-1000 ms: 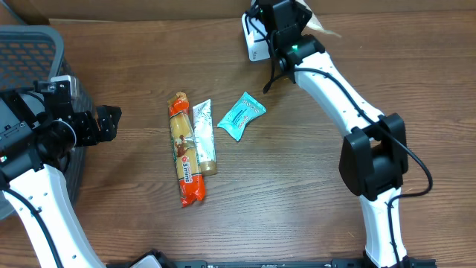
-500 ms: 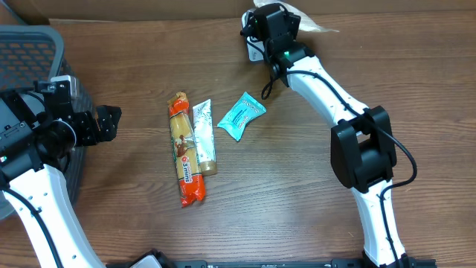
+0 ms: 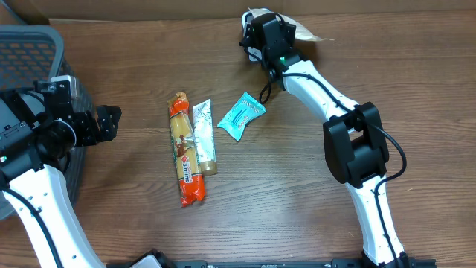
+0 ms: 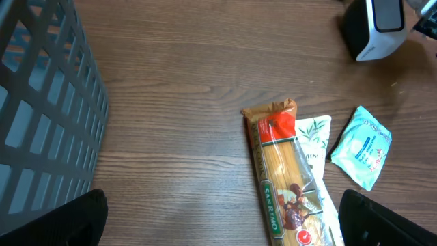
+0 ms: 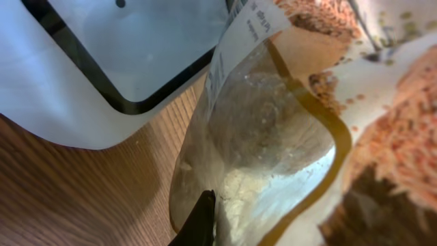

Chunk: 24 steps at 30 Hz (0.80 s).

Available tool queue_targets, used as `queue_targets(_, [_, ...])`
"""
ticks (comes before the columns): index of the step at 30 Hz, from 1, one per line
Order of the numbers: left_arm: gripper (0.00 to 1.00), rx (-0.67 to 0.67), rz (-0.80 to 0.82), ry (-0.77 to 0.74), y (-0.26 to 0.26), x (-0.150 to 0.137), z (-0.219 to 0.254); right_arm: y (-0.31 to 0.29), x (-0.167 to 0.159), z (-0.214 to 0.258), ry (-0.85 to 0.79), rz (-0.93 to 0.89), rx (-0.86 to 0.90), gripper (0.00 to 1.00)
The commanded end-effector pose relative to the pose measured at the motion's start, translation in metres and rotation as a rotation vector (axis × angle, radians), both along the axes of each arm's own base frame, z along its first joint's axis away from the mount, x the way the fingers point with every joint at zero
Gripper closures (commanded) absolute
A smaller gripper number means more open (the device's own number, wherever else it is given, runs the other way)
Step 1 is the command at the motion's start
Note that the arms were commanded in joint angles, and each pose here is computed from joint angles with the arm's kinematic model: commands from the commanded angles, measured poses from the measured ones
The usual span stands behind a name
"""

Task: Scan the item barcode
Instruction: 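Lift the bag and hold its label up to the white scanner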

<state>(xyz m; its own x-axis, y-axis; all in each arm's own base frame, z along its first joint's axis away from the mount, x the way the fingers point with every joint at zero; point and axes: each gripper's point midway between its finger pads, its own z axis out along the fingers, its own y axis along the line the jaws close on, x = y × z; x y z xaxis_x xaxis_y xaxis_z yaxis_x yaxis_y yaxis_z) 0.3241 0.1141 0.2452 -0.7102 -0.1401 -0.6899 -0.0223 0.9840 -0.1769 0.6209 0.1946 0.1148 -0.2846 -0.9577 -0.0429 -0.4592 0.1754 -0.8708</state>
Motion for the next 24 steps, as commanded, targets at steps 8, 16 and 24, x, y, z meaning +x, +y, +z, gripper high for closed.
queue_targets(8, [0.01,-0.001,-0.017,-0.007,-0.001,0.001,0.000,0.007,-0.002,0.016,-0.073,-0.047,-0.047,0.96])
queue_targets(16, [0.00,-0.001,-0.018,-0.007,-0.001,0.001,0.000,0.001,-0.007,0.022,-0.092,-0.103,-0.099,0.96])
queue_targets(24, [0.00,-0.001,-0.017,-0.007,-0.001,0.001,0.000,0.011,-0.018,0.039,-0.089,-0.088,-0.111,0.96])
